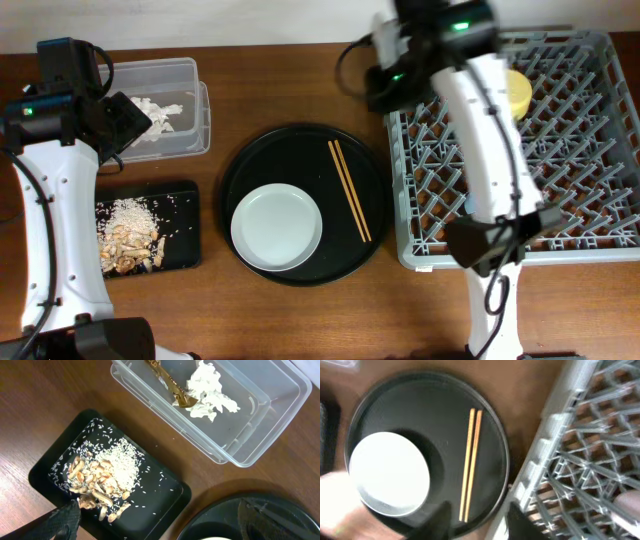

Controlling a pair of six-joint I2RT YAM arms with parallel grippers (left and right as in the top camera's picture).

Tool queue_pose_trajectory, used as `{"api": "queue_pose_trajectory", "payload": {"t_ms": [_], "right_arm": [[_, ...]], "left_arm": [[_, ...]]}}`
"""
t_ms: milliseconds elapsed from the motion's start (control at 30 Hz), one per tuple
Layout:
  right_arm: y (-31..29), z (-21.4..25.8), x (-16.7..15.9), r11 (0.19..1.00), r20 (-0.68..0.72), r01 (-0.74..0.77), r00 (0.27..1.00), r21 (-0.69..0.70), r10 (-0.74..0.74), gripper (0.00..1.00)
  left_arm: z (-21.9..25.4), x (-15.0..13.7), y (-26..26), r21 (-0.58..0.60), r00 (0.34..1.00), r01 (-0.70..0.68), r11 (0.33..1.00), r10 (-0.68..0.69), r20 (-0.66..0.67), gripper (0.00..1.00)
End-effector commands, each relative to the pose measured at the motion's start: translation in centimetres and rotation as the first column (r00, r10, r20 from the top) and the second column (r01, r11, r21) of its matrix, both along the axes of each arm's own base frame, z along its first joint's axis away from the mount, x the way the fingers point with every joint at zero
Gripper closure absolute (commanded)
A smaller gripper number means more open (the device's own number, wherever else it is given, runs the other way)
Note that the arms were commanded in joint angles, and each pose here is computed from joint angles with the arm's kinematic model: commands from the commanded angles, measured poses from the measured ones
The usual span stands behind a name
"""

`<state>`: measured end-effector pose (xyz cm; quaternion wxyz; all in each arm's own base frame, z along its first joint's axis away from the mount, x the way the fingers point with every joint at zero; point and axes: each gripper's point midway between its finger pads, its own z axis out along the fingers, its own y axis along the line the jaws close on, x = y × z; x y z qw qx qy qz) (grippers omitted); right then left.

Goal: Sort waste into correct bins and load items into the dishwasher rack
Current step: 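Move the right gripper to the wooden chopsticks on the round tray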

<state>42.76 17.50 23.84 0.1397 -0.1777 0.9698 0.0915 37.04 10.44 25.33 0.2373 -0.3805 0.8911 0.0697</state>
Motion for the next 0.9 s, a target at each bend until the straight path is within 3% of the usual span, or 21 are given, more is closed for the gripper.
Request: {"api": "queue_pose_trajectory", "payload": {"t_ms": [0,200,367,867], "right_arm": [[0.7,-6.0,-0.3,0.986,-0.094,-0.041,0.995,-0.160,0.026,0.72],[0.9,-14.9,-1.2,0.973,-0.203,-0.063,0.979,-0.223,0.017,0.74],[1.7,-19.6,-2.6,0.983,-0.265,-0.078,0.964,-0.168,0.031,0.75],[2.3,-23.0,-3.0,0.991,-0.268,-0.050,0.963,-0.126,0.015,0.76]], "left_arm": [[0.8,-0.2,0.3,0.010,1.000,-0.015,1.000,0.015,0.022,0.01],[0.8,-0.2,0.3,0.010,1.000,-0.015,1.000,0.015,0.022,0.01],[0.8,-0.2,0.3,0.010,1.000,-0.015,1.000,0.015,0.022,0.01],[0.8,-0.2,0.3,0.010,1.000,-0.015,1.000,0.015,0.022,0.01]]}}
